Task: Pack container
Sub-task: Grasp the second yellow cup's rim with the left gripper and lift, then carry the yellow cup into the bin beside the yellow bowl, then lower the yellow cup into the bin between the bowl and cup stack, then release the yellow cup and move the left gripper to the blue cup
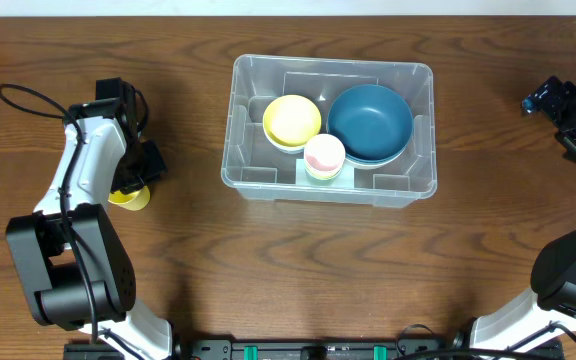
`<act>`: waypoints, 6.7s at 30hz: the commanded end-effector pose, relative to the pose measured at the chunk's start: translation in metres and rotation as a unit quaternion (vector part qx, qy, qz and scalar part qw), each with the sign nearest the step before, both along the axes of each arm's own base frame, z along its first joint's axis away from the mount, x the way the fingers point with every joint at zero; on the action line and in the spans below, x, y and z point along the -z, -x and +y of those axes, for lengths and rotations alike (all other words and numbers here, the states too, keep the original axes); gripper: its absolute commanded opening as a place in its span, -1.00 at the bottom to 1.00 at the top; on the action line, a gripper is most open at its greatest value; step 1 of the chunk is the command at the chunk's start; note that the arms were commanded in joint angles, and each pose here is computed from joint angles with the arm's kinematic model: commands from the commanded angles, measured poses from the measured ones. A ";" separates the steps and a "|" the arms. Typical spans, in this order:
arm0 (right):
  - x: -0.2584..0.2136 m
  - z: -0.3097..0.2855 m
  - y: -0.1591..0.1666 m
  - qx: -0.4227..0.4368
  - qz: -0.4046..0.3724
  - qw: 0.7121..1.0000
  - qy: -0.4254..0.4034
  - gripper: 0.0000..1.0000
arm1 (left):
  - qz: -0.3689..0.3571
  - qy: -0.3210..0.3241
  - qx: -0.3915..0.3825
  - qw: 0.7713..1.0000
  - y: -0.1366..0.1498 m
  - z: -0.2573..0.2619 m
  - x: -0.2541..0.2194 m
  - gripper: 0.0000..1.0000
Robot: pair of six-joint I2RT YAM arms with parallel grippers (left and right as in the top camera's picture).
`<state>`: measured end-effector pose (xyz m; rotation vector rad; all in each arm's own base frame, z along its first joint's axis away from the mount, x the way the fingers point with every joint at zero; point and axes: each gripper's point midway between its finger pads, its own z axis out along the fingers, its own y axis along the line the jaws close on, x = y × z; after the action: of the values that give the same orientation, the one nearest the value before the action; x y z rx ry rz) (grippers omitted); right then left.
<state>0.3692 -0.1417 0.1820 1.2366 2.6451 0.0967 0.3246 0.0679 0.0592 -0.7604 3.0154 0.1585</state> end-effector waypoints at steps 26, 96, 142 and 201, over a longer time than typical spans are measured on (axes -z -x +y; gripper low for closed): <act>-0.002 -0.001 0.001 0.006 -0.002 1.000 0.000 0.98 | -0.336 0.074 0.275 0.898 -0.023 -0.146 -0.217 -0.87; -0.002 -0.001 0.001 0.006 -0.002 1.000 0.000 0.98 | -0.122 0.068 0.435 0.890 -0.007 -0.263 -0.072 -0.88; -0.002 -0.001 0.001 0.006 -0.002 1.000 0.000 0.98 | -0.093 0.054 0.427 0.898 -0.016 -0.259 -0.042 -0.35; -0.002 0.000 0.001 0.006 -0.002 1.000 0.000 0.99 | -0.116 -0.100 0.137 0.979 -0.133 0.038 -0.026 -0.19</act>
<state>0.3692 -0.1417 0.1820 1.2366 2.6451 0.0967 0.4625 0.0959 0.0921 -0.2786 2.7725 0.3281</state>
